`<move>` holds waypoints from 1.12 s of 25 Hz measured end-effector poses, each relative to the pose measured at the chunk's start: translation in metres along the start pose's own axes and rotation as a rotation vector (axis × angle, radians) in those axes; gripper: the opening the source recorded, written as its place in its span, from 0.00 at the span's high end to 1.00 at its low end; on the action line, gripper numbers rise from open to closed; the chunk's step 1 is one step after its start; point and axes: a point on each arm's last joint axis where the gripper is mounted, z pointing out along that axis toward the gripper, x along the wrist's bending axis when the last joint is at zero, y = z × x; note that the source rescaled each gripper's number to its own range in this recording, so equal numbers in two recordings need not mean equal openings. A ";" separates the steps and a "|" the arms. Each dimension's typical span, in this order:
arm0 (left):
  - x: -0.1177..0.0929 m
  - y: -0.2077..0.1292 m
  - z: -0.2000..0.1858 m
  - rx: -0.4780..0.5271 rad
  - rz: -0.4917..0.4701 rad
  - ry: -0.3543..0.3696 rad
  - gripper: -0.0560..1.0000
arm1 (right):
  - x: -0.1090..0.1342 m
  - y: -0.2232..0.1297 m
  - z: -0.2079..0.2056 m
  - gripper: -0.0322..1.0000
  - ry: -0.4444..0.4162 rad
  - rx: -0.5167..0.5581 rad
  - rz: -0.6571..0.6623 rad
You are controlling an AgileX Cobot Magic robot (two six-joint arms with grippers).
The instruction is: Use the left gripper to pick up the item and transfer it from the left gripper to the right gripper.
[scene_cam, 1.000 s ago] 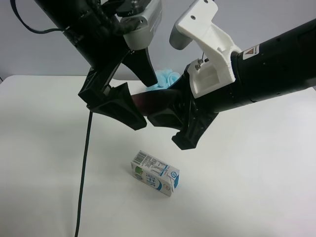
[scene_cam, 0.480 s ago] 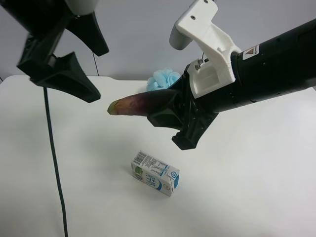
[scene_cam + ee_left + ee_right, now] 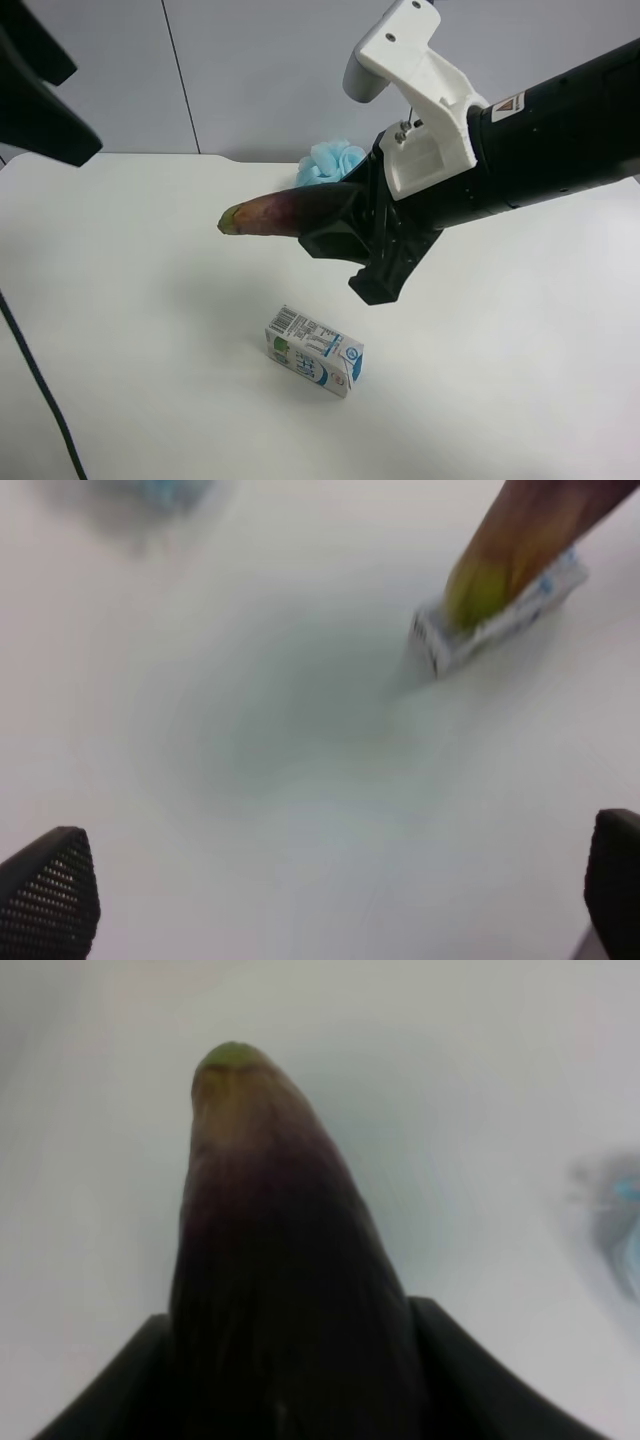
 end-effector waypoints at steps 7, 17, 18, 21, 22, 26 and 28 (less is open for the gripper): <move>-0.029 -0.072 -0.008 0.059 -0.176 0.044 0.01 | 0.000 0.000 0.000 0.97 0.002 0.001 0.000; -0.094 -0.140 -0.035 -0.124 -0.484 0.233 0.01 | 0.000 0.000 0.000 0.97 0.002 0.002 0.000; -0.099 -0.147 -0.036 -0.143 -0.508 0.256 0.01 | 0.000 0.000 0.000 0.97 0.002 0.002 0.000; -0.111 -0.166 -0.038 -0.183 -0.570 0.327 0.01 | 0.000 0.000 0.000 0.97 0.002 0.002 0.000; -0.114 -0.172 -0.038 -0.194 -0.589 0.355 0.01 | 0.000 0.000 0.000 0.97 0.002 0.002 0.000; -0.123 -0.193 -0.037 -0.220 -0.625 0.450 0.01 | 0.000 0.000 0.000 0.97 0.002 0.002 0.000; -0.128 -0.202 -0.036 -0.240 -0.617 0.483 0.01 | 0.000 0.000 0.000 0.97 0.002 0.002 0.000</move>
